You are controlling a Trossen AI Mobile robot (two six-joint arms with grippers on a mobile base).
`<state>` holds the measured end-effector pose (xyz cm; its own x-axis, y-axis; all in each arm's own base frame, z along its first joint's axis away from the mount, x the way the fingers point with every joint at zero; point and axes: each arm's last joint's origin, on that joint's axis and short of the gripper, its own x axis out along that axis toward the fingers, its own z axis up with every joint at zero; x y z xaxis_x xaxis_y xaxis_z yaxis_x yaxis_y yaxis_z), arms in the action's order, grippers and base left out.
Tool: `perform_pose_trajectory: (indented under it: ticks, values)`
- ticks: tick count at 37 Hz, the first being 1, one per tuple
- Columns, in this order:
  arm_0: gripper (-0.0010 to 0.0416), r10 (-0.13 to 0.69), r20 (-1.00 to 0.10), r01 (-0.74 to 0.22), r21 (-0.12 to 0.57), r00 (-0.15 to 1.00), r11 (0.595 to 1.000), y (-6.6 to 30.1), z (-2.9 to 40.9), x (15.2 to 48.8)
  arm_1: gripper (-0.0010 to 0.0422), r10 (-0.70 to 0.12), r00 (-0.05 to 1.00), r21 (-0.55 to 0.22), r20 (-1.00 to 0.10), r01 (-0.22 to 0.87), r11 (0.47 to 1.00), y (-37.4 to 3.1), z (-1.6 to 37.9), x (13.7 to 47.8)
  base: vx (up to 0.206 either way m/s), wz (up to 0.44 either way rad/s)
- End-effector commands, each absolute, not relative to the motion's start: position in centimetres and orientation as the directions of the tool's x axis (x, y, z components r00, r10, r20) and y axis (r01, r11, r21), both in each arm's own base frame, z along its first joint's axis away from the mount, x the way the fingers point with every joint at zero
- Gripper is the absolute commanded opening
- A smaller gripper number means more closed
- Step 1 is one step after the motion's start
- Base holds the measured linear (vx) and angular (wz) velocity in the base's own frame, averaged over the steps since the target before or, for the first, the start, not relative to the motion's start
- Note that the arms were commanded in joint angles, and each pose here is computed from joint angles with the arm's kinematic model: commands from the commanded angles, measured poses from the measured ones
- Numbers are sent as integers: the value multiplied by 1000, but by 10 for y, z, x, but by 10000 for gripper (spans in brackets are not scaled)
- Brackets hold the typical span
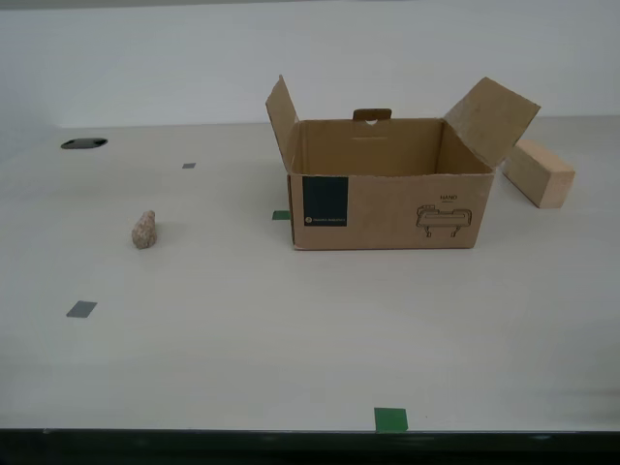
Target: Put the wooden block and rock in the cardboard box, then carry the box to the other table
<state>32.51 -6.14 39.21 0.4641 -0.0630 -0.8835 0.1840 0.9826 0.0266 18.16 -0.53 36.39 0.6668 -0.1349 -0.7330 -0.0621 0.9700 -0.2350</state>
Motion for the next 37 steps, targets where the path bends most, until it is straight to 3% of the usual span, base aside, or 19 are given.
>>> perform_pose_trajectory:
  ticks: [1,37]
  values:
    - [0,-61,-883,182,28,466,983,-61,392,325,0,-137,669,-239,-731,-62,969,-5,364,181,0,0]
    - [14,-69,-835,164,26,546,986,-62,397,333,9,-136,695,-216,-706,-29,976,-5,367,184,0,0]
